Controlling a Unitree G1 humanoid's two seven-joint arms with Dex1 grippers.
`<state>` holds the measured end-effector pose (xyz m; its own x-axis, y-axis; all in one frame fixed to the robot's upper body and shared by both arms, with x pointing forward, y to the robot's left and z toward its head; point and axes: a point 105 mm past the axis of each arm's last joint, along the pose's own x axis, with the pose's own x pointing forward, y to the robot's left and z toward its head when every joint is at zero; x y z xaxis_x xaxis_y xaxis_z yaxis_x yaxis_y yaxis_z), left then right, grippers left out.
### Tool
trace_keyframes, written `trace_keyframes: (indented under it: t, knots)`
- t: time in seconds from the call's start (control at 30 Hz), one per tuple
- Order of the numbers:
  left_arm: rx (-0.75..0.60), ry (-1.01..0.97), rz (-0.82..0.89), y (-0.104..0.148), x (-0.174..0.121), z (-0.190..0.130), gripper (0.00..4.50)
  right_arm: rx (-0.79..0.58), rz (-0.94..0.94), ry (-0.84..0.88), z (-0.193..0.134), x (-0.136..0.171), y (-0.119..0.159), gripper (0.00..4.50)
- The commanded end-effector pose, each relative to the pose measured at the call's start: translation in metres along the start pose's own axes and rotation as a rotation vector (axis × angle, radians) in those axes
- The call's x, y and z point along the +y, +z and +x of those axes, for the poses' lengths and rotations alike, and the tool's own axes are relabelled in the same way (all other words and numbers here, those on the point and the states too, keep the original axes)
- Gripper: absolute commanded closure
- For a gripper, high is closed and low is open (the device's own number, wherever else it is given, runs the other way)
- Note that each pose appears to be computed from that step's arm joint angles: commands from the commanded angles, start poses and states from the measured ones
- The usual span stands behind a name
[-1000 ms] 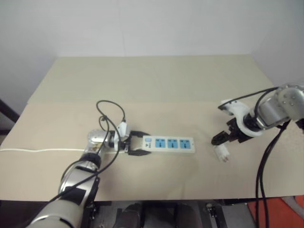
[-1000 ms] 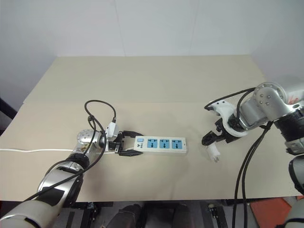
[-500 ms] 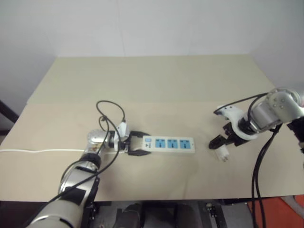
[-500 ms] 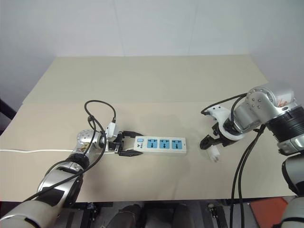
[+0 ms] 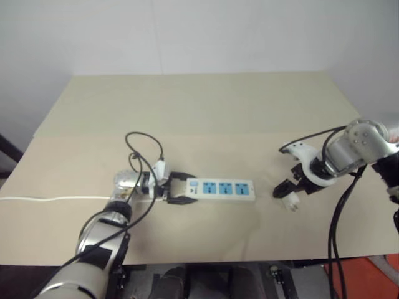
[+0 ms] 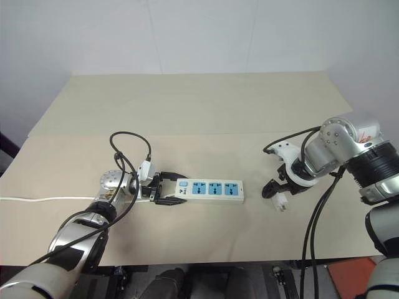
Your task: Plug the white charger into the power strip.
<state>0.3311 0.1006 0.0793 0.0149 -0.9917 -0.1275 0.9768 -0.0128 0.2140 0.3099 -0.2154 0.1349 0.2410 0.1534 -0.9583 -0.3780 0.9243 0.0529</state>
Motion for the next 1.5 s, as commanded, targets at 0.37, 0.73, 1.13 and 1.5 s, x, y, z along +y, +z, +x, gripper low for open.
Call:
trace_keyframes:
  t: [0.37, 0.73, 1.13, 1.5]
  knots:
    - [-0.004, -0.008, 0.038, 0.002, -0.002, 0.0, 1.24, 0.002, -0.001, 0.016, 0.002, 0.003, 0.002, 3.4]
    - [-0.001, -0.009, 0.043, 0.003, -0.002, -0.001, 1.24, -0.07, -0.115, -0.038, -0.019, 0.007, 0.011, 3.4]
    - [0.017, -0.002, 0.038, 0.004, 0.001, -0.008, 1.24, -0.623, -0.385, -0.009, -0.089, 0.044, 0.047, 3.4]
    - [-0.018, 0.039, 0.045, 0.008, 0.001, -0.016, 1.24, -1.229, -0.513, 0.226, -0.118, 0.067, 0.08, 3.4]
